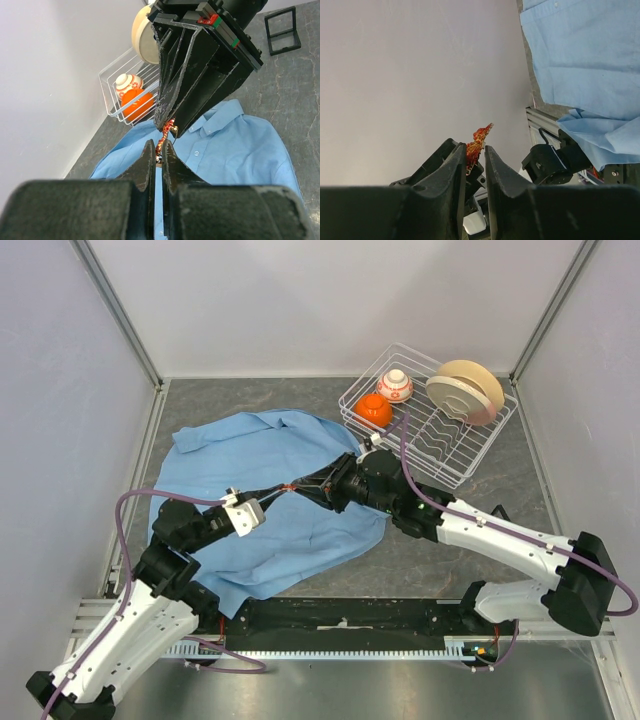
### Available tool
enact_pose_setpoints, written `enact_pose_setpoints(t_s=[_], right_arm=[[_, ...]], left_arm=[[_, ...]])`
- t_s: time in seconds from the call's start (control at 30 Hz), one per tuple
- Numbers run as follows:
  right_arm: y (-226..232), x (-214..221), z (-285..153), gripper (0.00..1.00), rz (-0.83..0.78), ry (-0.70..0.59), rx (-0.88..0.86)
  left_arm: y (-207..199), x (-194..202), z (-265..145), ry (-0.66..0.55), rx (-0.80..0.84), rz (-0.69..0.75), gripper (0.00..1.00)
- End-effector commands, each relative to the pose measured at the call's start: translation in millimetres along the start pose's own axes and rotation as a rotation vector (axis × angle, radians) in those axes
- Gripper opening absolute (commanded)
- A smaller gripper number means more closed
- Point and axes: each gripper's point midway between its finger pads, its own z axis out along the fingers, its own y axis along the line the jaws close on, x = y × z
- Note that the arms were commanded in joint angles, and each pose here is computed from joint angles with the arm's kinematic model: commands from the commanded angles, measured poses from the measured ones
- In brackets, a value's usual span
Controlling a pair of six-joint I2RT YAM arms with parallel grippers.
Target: Remove the brooch from the garment
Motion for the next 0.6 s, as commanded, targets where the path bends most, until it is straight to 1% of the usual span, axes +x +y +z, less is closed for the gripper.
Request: enact_pose_setpoints(t_s=[0.0, 0.07, 0.13, 0.23, 0.27, 0.3, 0.33, 0.4, 0.43, 0.47, 0.53, 0.57], right_arm=[[2.1, 12.3, 2.0, 0.24, 0.028, 0.050, -0.020], [-1.9, 12.0, 3.5, 0.18, 0.057, 0.051, -0.013], [-4.3, 13.0, 4.5, 0.16, 0.076, 0.058, -0.004], [-11.7, 14.2, 7.2, 0.07, 0.091, 0.065, 0.013], [-12.7, 13.4, 6.9, 0.00, 0.118, 0.058, 0.013], [-10.3, 13.2, 6.3, 0.00, 0.130, 0.056, -0.007], [-17.5, 12.4, 6.3, 0.00, 0.143, 0.052, -0.004], [-9.0, 10.0, 4.7, 0.00, 0.173, 0.047, -0.055], [-13.6, 7.8, 4.9, 0.00, 0.179, 0.037, -0.060], [-11.6, 5.9, 3.1, 0.00, 0.174, 0.027, -0.079], [-15.0, -1.8, 1.8, 0.00, 0.151, -0.016, -0.092], [-15.3, -5.3, -0.4, 0.00, 0.135, -0.034, -0.096]], left_arm=[[8.7, -13.9, 0.4, -0.049, -0.026, 0.083, 0.02], [7.1, -12.3, -0.7, -0.045, -0.023, 0.094, 0.02], [5.9, -9.7, -0.1, -0.036, -0.019, 0.095, 0.02], [2.3, -9.5, 1.3, -0.037, -0.004, 0.088, 0.02], [3.1, -10.5, 0.8, -0.038, -0.008, 0.082, 0.02], [2.2, -10.1, 0.7, -0.038, -0.006, 0.078, 0.02], [1.8, -8.5, 0.7, -0.034, -0.007, 0.072, 0.03], [1.3, -9.4, 0.7, -0.037, -0.005, 0.065, 0.09], [-0.5, -8.6, 2.1, -0.035, 0.003, 0.045, 0.14], [-1.7, -9.8, 2.0, -0.038, 0.009, 0.033, 0.21], [-3.2, -17.4, 1.1, -0.056, 0.021, 0.007, 0.28], [-6.0, -14.9, -0.4, -0.042, 0.030, -0.008, 0.32]])
